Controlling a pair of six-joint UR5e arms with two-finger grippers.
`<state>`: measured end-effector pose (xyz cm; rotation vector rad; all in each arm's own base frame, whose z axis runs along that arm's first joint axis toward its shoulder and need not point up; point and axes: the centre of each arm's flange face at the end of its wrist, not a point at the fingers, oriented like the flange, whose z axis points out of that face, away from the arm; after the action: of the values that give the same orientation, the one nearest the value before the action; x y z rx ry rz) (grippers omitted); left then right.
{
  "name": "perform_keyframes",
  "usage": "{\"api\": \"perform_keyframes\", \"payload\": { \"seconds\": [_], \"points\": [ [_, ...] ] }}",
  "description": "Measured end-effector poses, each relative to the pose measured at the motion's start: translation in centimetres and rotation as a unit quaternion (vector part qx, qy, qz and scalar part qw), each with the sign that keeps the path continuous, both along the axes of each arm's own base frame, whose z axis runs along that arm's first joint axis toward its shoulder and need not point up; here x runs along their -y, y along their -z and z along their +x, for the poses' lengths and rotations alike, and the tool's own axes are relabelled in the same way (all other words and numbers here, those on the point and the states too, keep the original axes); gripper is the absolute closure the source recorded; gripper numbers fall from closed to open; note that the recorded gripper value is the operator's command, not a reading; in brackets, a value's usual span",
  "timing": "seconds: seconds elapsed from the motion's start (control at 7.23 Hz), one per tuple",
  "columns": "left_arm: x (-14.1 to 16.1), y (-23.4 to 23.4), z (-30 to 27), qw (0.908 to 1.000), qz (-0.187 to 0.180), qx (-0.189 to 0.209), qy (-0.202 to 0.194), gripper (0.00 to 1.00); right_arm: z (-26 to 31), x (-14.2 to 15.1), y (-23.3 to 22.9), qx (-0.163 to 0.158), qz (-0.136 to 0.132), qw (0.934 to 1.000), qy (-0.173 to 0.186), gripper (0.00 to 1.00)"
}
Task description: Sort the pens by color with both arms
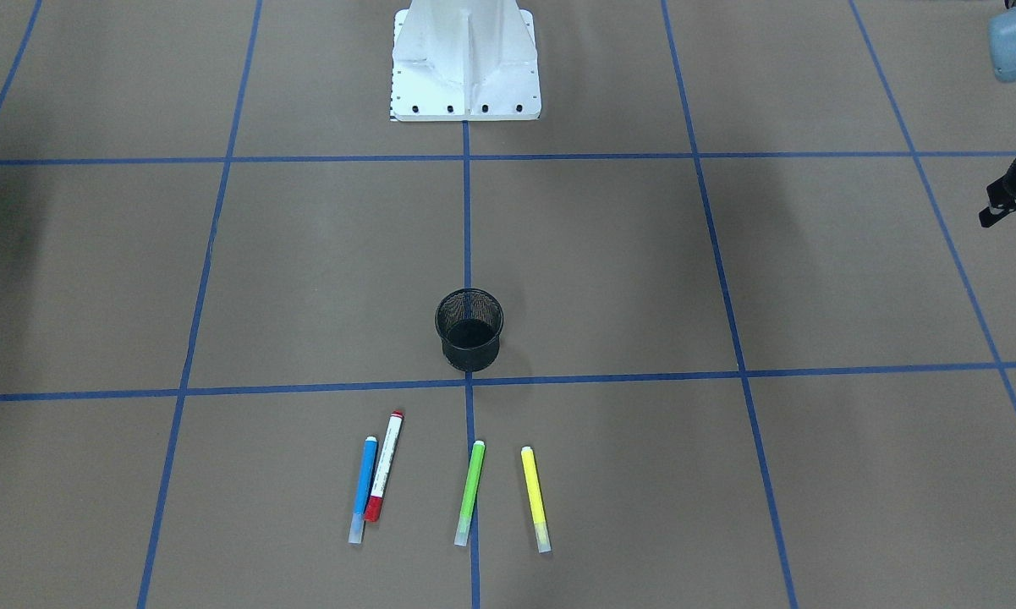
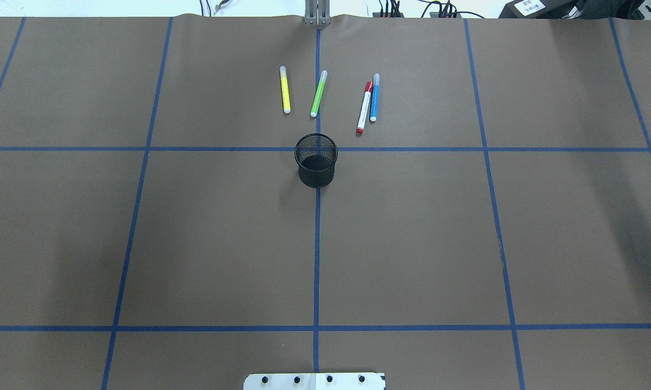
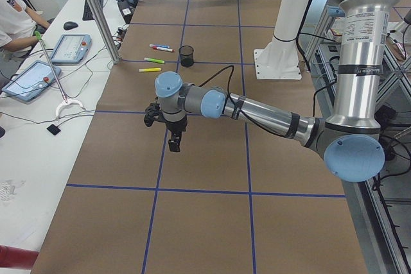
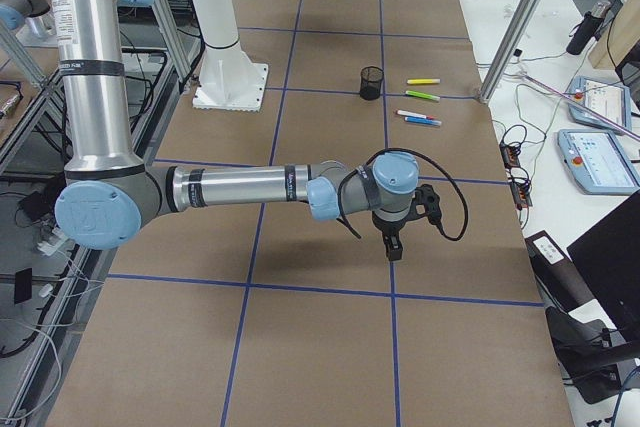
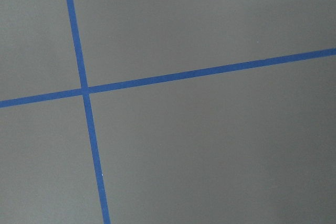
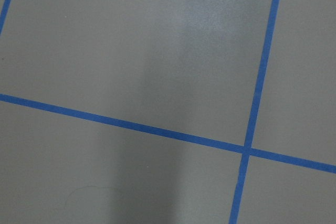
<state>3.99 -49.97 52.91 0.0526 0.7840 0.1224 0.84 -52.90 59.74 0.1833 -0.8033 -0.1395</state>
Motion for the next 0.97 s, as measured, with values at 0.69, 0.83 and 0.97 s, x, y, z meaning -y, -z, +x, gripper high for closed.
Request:
{"api": "perform_keyframes", "payload": {
  "seconds": [0.69, 0.83, 0.97],
  "points": [
    [0.1, -0.7, -0.8, 0.9989, 0.035, 0.003, -0.03, 0.0, 0.4, -3.1, -0.5, -0.015, -0.027, 0.9995, -0.003, 0.0],
    [0.2, -1.4, -0.8, 0.999, 0.031, 0.004, -0.033, 0.0, 0.3, -3.2, -0.3, -0.008, -0.035, 0.9994, -0.001, 0.0],
    [0.3, -2.7, -0.9, 0.9994, 0.015, 0.005, -0.032, 0.0, 0.2, -3.2, -0.2, -0.003, -0.037, 0.9993, 0.0, 0.0]
  ]
}}
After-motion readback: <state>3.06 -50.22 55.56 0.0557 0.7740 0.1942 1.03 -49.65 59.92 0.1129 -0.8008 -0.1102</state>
